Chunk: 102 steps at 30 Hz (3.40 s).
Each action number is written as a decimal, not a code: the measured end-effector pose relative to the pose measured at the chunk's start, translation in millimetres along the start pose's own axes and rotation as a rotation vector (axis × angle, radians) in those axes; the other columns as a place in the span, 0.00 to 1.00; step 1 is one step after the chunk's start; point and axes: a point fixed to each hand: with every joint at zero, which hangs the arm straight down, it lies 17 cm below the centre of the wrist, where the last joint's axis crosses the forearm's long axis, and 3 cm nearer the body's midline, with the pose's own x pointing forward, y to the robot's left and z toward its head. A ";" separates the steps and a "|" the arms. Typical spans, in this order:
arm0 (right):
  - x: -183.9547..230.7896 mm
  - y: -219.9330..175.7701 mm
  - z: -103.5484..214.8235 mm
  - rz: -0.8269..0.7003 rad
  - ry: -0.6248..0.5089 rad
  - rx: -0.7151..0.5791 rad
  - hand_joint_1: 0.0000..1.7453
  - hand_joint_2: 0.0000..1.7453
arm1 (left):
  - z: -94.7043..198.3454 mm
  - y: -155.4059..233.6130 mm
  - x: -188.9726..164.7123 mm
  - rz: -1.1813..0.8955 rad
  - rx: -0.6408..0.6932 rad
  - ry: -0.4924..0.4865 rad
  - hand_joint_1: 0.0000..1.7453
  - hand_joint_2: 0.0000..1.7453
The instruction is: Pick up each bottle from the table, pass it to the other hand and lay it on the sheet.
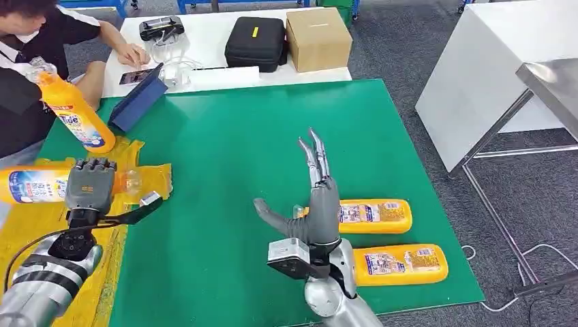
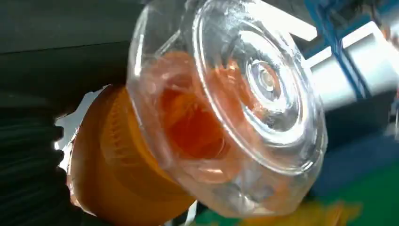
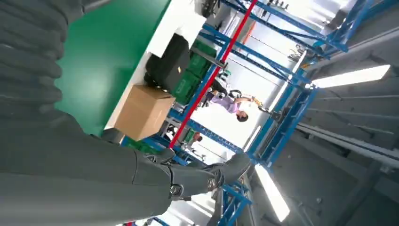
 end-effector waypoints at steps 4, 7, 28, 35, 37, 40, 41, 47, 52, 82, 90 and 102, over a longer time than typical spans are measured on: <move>-2.4 -3.7 -1.4 0.000 0.005 -0.008 0.00 1.00 | 14.6 -43.2 -10.8 0.070 -0.136 0.019 1.00 1.00; -3.5 -3.4 -1.6 -0.006 0.010 -0.004 0.00 1.00 | 25.3 -62.5 -13.3 0.122 -0.194 0.049 0.00 1.00; -6.9 -0.9 0.1 -0.006 0.019 0.004 0.00 1.00 | 38.7 -64.3 -5.5 0.584 -0.127 0.183 0.00 1.00; -12.0 0.8 4.3 0.043 0.028 0.021 0.00 1.00 | 43.5 -1.8 41.1 1.114 0.071 0.112 0.00 1.00; -21.6 7.2 10.6 0.097 0.051 0.084 0.00 1.00 | 51.8 27.6 54.1 1.294 0.123 0.090 0.00 1.00; -41.9 19.0 23.7 0.215 0.075 0.227 0.00 1.00 | 64.1 79.2 65.0 1.481 0.212 0.023 0.00 1.00; -50.9 20.5 28.7 0.265 0.084 0.272 0.00 1.00 | 69.0 94.0 67.7 1.519 0.233 -0.008 0.00 1.00; -78.4 1.6 37.7 0.381 0.093 0.330 0.00 1.00 | 86.6 155.8 65.9 1.579 0.356 -0.102 0.00 1.00; -80.6 -3.7 37.5 0.396 0.087 0.330 0.00 1.00 | 90.3 171.1 62.1 1.585 0.394 -0.117 0.00 1.00; -214.0 -60.8 87.6 0.539 0.298 0.749 0.00 1.00 | 110.9 216.6 117.4 1.872 0.301 -0.330 0.00 1.00; -232.0 -69.6 97.0 0.610 0.323 0.759 0.00 1.00 | 112.0 223.8 126.2 1.888 0.293 -0.358 0.00 1.00; -245.5 -64.3 127.5 0.556 0.369 0.873 0.00 1.00 | 111.4 229.3 130.7 1.892 0.294 -0.374 0.00 1.00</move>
